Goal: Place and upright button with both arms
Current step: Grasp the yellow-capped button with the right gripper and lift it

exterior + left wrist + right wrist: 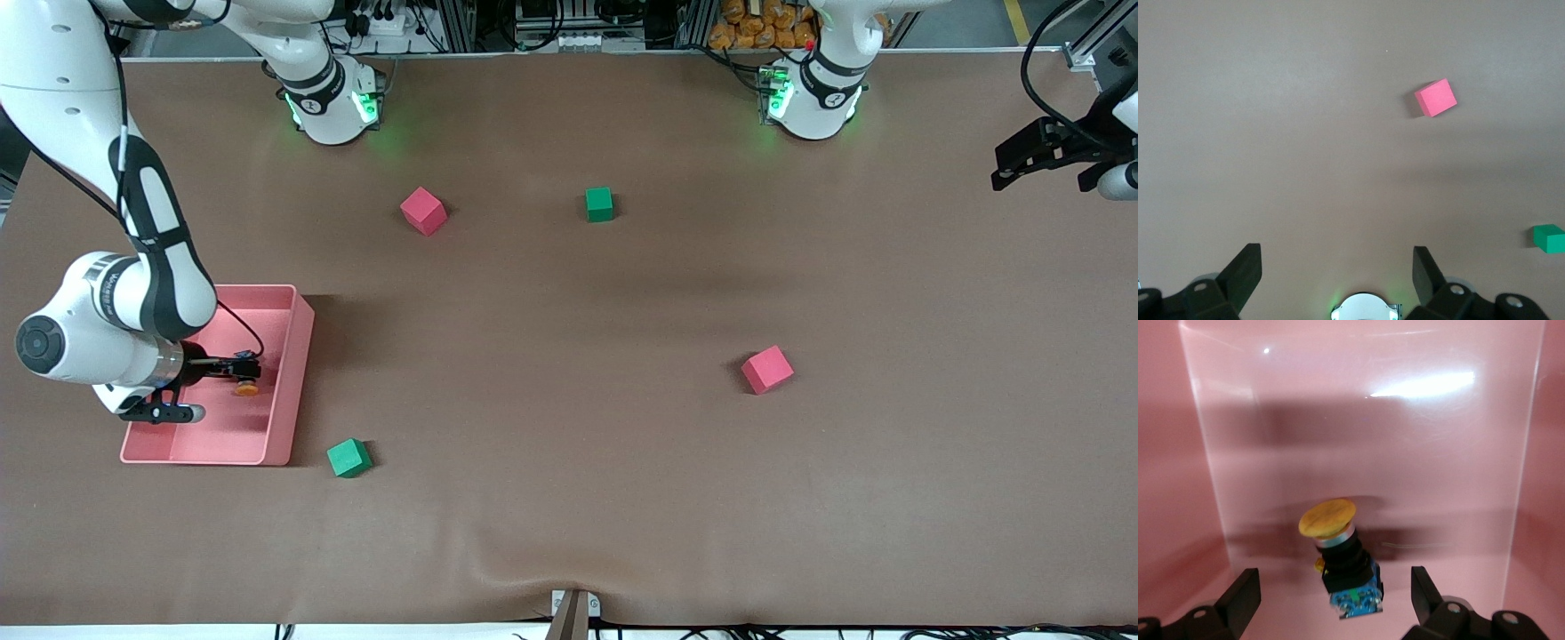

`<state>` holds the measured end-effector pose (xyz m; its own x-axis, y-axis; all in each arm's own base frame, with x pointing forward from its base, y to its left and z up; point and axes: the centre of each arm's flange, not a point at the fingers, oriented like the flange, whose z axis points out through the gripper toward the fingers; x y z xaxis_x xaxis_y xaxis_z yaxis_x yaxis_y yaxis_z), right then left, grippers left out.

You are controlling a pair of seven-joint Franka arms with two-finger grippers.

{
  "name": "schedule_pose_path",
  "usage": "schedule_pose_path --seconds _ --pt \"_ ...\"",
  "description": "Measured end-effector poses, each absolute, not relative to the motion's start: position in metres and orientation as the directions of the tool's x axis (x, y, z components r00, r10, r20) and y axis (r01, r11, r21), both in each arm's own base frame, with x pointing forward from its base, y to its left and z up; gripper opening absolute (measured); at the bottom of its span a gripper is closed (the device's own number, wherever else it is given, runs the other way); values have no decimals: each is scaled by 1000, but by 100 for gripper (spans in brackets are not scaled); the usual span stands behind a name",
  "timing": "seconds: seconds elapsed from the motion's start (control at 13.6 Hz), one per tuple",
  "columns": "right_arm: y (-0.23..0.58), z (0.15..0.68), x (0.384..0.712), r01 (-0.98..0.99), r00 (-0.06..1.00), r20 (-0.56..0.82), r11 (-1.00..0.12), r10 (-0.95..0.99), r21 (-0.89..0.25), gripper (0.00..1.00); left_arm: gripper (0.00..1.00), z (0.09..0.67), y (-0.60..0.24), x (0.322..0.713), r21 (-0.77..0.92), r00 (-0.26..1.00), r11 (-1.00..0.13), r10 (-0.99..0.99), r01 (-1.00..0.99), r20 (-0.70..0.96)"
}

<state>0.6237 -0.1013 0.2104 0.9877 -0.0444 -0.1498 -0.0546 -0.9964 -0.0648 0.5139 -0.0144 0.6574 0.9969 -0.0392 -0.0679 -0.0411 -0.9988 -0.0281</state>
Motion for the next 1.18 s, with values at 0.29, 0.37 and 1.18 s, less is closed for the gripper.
schedule_pose_path --seconds 0.29,0.37,1.18 --pt "-102 190 624 -55 989 -141 -997 -47 -58 100 100 657 -14 514 -28 997 -999 -39 -41 -68" --pt "-102 187 624 -55 989 -137 -997 -47 -56 100 100 657 -14 514 -28 997 -999 -39 -41 -68" --pt "-103 212 644 -20 983 -185 -997 -6 -78 33 100 658 -14 514 -28 997 -999 -38 -40 -68"
